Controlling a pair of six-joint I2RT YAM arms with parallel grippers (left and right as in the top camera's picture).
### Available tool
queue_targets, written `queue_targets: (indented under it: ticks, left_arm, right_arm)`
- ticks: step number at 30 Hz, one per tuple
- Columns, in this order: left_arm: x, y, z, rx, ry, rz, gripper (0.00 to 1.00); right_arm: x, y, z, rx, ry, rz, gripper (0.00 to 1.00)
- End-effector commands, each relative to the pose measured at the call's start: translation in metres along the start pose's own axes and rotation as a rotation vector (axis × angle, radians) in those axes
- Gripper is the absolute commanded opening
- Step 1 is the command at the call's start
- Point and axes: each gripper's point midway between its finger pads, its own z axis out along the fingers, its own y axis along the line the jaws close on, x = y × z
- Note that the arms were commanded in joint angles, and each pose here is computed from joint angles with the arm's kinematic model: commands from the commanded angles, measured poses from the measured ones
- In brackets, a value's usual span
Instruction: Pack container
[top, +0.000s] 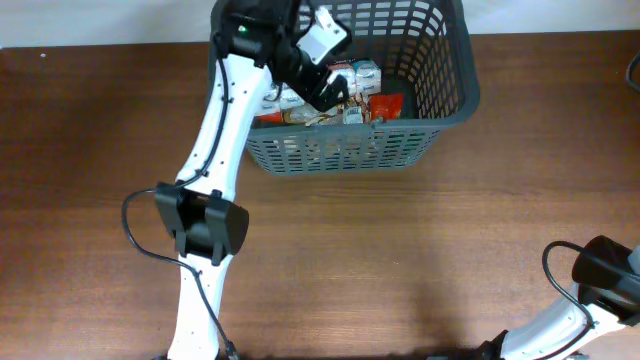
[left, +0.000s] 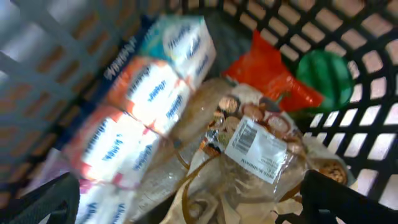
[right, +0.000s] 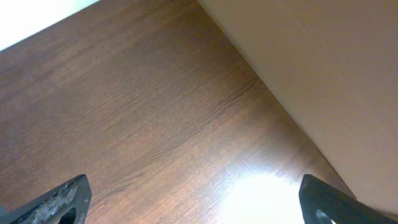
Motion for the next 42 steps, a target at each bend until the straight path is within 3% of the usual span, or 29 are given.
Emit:
queue_targets:
  ticks: [1,7,14,16,17,24,29,35,42]
  left_arm:
    - [-0.045,-0.008,-0.078,-0.087,-0.166,0.063,0.99]
    - [-0.062,-0.035,-0.191,-0.225,-0.296,0.117,0.99]
    - [-0.009,-0.083,-0.284,-0.286,-0.256,0.078,0.99]
    - [0.012,-0.09,-0.322,-0.382,-0.265,-0.016,0.99]
    - [0.017,-0.091,-0.339,-0.434,-0.292,-0.075,0.99]
    - [0.051,-0.139,-0.428,-0.553,-0.473,-0.104,0.99]
    - [0.101,-0.153,-0.445,-0.625,-0.445,-0.201,0.99]
    - [0.186,-0.173,-0.422,-0.63,-0.367,-0.367,0.99]
    - [0.231,-0.188,-0.401,-0.617,-0.618,-0.483,0.99]
  right_arm:
    - [0.002,0.0,0.002,-0.004,0.011,0.006,0.99]
    - [0.002,0.0,0.002,-0.004,0.011,0.006,0.99]
    - [0.002,0.0,0.002,-0.004,0.011,0.006,0.99]
    - [0.002,0.0,0.002,-0.004,0.011,0.006,0.99]
    - [0.002,0.0,0.002,-0.004,0.011,0.006,0.99]
    - [0.002,0.0,0.002,-0.004,0.011,0.006,0.99]
    - [0.002,0.0,0.002,-0.004,0.011,0.006,0.99]
    - [0.002,0.0,0.002,-0.004,0.011,0.006,0.99]
    - [0.002,0.0,0.002,-0.004,0.011,0.006,0.99]
